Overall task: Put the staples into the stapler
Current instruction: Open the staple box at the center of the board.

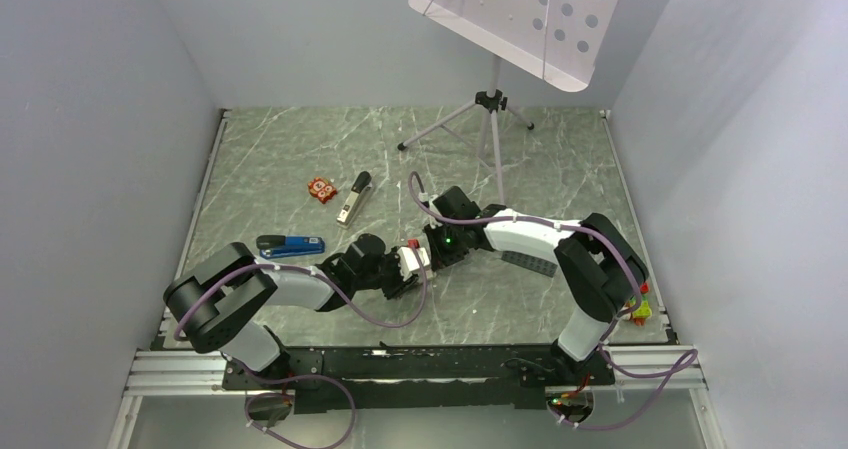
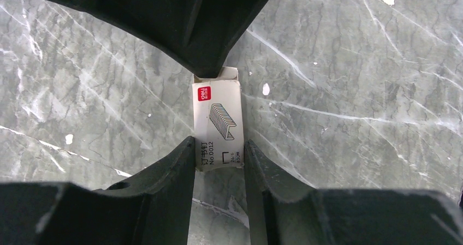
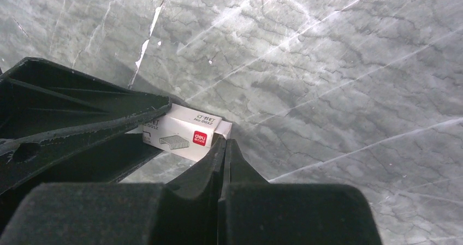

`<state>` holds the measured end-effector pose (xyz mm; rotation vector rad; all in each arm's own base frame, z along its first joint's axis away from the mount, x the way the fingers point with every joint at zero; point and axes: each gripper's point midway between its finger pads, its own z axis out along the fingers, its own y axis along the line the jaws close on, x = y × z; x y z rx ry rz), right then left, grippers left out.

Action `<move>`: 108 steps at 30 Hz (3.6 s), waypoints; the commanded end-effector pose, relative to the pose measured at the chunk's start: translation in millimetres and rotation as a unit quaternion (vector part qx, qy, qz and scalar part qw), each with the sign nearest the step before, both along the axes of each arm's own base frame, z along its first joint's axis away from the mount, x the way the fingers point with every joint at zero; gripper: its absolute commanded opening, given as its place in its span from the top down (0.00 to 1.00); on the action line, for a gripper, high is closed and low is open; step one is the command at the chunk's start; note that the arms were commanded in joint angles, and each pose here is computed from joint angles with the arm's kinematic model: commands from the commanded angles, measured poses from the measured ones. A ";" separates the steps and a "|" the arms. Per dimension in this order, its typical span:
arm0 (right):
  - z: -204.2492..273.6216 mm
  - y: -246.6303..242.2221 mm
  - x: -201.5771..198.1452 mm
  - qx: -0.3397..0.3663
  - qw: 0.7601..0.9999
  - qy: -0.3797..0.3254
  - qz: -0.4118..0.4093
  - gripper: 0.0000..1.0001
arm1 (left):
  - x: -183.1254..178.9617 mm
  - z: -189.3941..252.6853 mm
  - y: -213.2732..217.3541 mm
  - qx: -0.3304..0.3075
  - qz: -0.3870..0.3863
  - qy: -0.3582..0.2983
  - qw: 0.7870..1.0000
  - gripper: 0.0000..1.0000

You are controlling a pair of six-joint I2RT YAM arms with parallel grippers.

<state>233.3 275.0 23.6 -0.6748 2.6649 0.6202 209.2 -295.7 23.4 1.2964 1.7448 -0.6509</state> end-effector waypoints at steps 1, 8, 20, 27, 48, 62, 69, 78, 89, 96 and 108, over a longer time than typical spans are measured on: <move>14.8 -10.3 21.1 -0.010 0.999 -0.048 -0.020 0.99 | -2.9 -9.9 7.5 0.013 0.014 0.012 1.000 0.70; 15.4 -14.1 24.6 -0.016 0.998 -0.056 -0.023 0.99 | -2.0 -10.9 9.1 0.016 0.020 0.012 1.000 0.70; 16.9 -22.6 32.5 -0.025 0.997 -0.068 -0.034 1.00 | -1.0 -14.4 13.4 0.020 0.034 0.015 0.999 0.70; 18.4 -27.2 37.2 -0.026 0.996 -0.072 -0.042 1.00 | 0.4 -17.0 17.6 0.025 0.046 0.014 0.999 0.69; 10.1 -32.9 40.3 -0.035 0.996 -0.066 -0.045 1.00 | -3.8 -25.3 21.1 0.034 0.051 0.025 0.998 0.67; 8.5 -35.7 42.5 -0.038 0.996 -0.069 -0.046 1.00 | -4.7 -28.5 22.8 0.038 0.054 0.030 0.997 0.65; 6.7 -37.2 43.4 -0.042 0.996 -0.069 -0.046 1.00 | -6.5 -30.4 24.2 0.038 0.057 0.034 0.997 0.65; 7.8 -29.9 37.4 -0.025 0.998 -0.059 -0.030 1.00 | -6.9 -22.3 14.8 0.015 0.050 0.037 0.998 0.61; 8.0 -20.6 30.1 -0.015 0.998 -0.052 -0.012 1.00 | -2.5 -12.3 -15.1 -0.010 0.028 0.025 0.999 0.50; 7.1 -20.5 29.8 -0.016 0.999 -0.051 -0.010 1.00 | 0.3 -4.5 -14.2 -0.023 0.039 0.008 0.999 0.41; 5.9 -19.4 28.7 -0.016 0.999 -0.049 -0.008 1.00 | 15.7 6.6 -29.4 -0.036 0.045 -0.018 0.998 0.01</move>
